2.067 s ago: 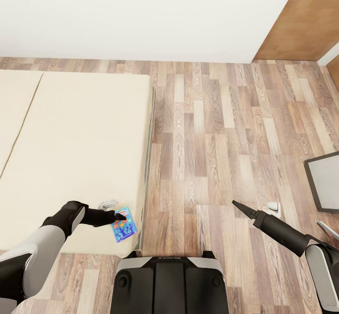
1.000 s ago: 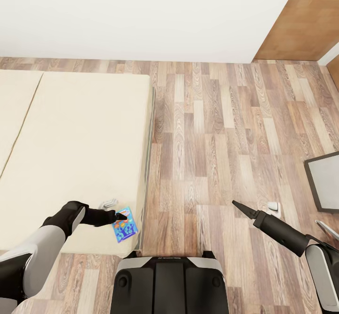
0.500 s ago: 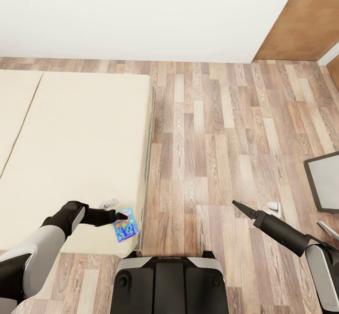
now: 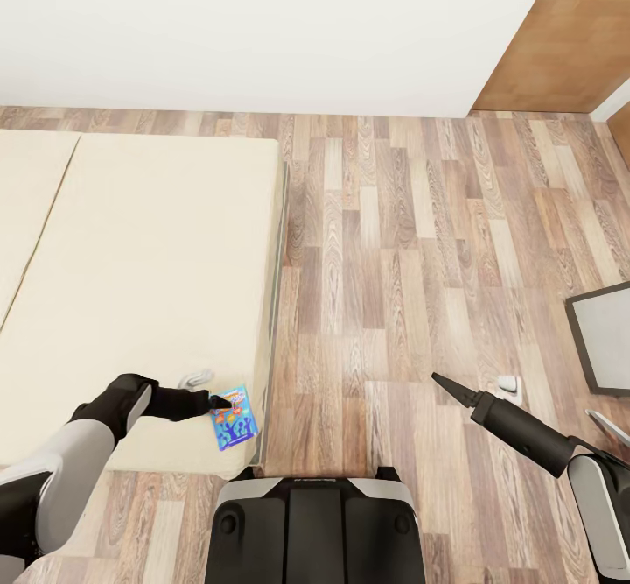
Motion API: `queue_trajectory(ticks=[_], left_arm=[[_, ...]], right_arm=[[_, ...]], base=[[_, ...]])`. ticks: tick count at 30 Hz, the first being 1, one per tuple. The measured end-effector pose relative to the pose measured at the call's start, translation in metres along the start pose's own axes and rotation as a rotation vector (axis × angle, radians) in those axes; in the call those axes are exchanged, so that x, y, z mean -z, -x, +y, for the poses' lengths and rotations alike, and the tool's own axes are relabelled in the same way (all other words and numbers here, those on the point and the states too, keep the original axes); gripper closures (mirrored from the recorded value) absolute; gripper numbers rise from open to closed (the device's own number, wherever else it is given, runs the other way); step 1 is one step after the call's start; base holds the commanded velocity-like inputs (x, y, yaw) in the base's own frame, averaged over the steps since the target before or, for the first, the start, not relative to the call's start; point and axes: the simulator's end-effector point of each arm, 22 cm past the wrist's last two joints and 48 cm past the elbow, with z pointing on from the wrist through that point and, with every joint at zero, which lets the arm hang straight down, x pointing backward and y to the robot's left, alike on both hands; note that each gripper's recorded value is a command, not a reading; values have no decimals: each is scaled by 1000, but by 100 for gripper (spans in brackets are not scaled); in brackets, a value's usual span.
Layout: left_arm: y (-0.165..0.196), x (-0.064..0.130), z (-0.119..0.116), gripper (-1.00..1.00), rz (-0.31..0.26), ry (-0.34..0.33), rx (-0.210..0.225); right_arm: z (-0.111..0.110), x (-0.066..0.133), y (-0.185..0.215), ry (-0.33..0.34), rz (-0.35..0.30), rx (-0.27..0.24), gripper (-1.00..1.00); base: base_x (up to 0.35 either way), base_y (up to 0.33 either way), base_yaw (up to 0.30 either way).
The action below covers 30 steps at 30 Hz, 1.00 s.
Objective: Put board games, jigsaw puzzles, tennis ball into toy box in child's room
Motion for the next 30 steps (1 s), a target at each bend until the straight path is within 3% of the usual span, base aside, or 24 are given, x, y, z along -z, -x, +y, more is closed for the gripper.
queue_trajectory(ticks=[9,13,17,21,30], left_arm=[[9,39,57,-100,-40,85,17],[16,69,86,-100,-81,98,35],[29,106,93,-100,-157,-1,79],[30,133,97,-100,-194,-78,96],[13,156,67,-100,-204,-307,104]], right_arm=[[0,-1,-1,1,0,-2,-100],[1,-1,-1,0,0,-2,-100],[2,-2,-2,3,0,-3,-100],[3,-3,-3,7,0,-6,-100],[7,-6,-6,17,3,-8,-100]], base=[[0,0,0],[0,0,0],[0,0,0],[0,0,0],[0,0,0]])
